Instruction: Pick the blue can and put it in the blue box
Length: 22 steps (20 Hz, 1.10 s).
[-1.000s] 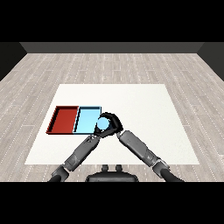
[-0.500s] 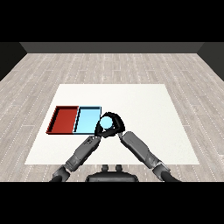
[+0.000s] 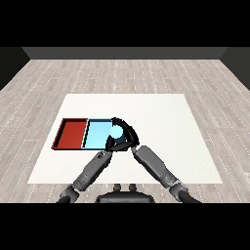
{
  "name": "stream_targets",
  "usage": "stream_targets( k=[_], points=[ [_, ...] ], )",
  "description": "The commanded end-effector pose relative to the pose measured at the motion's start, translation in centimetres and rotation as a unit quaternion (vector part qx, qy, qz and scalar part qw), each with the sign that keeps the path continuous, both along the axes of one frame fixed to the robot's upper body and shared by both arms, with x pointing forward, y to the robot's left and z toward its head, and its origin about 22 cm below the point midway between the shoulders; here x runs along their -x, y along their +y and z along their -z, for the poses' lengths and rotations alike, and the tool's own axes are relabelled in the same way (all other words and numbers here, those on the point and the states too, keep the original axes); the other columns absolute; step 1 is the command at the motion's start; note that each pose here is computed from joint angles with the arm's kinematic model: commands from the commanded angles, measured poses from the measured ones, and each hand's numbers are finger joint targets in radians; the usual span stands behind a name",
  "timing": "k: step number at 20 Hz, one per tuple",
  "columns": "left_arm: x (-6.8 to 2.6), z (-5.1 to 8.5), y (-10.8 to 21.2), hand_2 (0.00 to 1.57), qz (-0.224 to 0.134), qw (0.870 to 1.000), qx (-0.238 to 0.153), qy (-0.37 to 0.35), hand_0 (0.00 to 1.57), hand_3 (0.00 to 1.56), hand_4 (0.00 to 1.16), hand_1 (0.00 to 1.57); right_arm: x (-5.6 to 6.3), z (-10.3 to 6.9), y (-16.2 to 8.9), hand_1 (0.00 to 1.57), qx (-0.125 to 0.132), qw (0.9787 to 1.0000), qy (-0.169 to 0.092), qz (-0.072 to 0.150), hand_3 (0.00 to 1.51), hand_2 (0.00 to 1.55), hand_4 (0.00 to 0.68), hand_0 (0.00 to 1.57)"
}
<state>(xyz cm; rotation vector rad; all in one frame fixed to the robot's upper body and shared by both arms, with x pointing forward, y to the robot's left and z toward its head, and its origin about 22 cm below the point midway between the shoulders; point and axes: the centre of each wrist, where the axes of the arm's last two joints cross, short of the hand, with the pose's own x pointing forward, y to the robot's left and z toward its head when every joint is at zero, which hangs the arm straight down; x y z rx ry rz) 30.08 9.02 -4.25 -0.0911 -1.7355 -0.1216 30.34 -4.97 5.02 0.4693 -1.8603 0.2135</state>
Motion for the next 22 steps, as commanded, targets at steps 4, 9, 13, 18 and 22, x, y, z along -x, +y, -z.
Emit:
stream_targets(
  k=[4,9,13,18,22],
  points=[
    [-0.95,0.3,0.5,1.57,0.000,1.000,-0.011,-0.003,1.57,1.50,1.14,1.57,0.6,-1.3,-0.6,0.00,-0.003,0.9998,0.010,0.014,0.00,0.00,0.000,0.00],
    [-1.35,-0.1,0.3,1.57,-0.014,1.000,-0.023,-0.011,1.57,1.51,1.13,1.57,0.0,0.2,-2.3,0.00,-0.027,0.9996,0.008,0.007,0.00,0.00,0.000,0.00],
    [0.07,0.8,1.0,1.57,-0.021,0.999,-0.039,-0.011,1.57,1.50,1.13,1.57,0.8,-1.4,-6.0,0.00,-0.038,0.9991,-0.002,0.019,0.00,0.00,0.000,0.00],
    [-0.67,0.9,1.6,1.57,-0.023,0.999,-0.044,-0.013,1.57,1.49,1.12,1.57,4.1,-1.6,-7.8,0.00,-0.059,0.9965,-0.020,0.056,0.00,0.00,0.000,0.00],
    [-1.17,-0.8,2.5,1.57,-0.034,0.998,-0.058,-0.007,1.57,1.49,1.13,1.57,4.6,-0.8,-12.8,0.00,-0.069,0.9937,-0.031,0.082,0.00,0.00,0.000,0.00]
  ],
)
